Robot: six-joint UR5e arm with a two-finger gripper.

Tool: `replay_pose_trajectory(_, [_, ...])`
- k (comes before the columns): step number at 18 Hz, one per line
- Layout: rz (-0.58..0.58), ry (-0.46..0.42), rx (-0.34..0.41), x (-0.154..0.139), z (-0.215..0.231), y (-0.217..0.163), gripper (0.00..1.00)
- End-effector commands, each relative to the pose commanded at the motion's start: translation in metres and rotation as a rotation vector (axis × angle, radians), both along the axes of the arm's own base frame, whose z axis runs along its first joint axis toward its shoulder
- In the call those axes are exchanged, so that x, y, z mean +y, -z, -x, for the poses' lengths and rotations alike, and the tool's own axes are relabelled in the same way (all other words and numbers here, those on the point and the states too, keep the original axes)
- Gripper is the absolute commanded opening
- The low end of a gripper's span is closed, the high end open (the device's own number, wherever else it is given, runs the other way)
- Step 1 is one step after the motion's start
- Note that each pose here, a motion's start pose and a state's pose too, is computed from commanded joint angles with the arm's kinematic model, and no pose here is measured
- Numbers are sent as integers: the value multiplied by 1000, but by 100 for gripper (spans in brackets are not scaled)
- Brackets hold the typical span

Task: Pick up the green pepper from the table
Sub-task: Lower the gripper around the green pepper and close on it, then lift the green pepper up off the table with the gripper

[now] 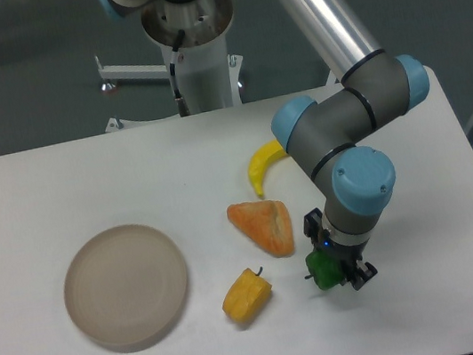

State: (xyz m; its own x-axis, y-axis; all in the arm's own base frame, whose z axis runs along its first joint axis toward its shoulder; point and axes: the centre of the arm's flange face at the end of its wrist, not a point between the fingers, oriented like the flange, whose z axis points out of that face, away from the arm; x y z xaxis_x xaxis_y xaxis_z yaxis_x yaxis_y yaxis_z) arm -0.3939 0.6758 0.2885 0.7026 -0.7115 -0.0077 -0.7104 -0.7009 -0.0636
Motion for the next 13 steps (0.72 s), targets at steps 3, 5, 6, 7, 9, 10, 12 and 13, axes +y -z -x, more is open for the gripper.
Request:
replay_pose_trajectory(3, [12,0,-10,-3,-1,-3,34])
replay_pose_trajectory(5, [17,-5,-15,-7,1,-6,34])
replay_pose_trajectory(6, [16,-9,-14,-9,4,-9,34])
replay_pose_trajectory(7, [14,-14,-12,-13,6,-13,34])
replay_pose_trajectory(9, [29,-23,-25,-20,7,-23,34])
replay_pose_trajectory(10, [50,-31,-43,-28,2,-34,33])
replay_pose_trajectory(12, [64,-47,-56,-38,-3,-46,31])
replay_pose_trajectory(13, [66,-52,-57,-42,-8,-52,30])
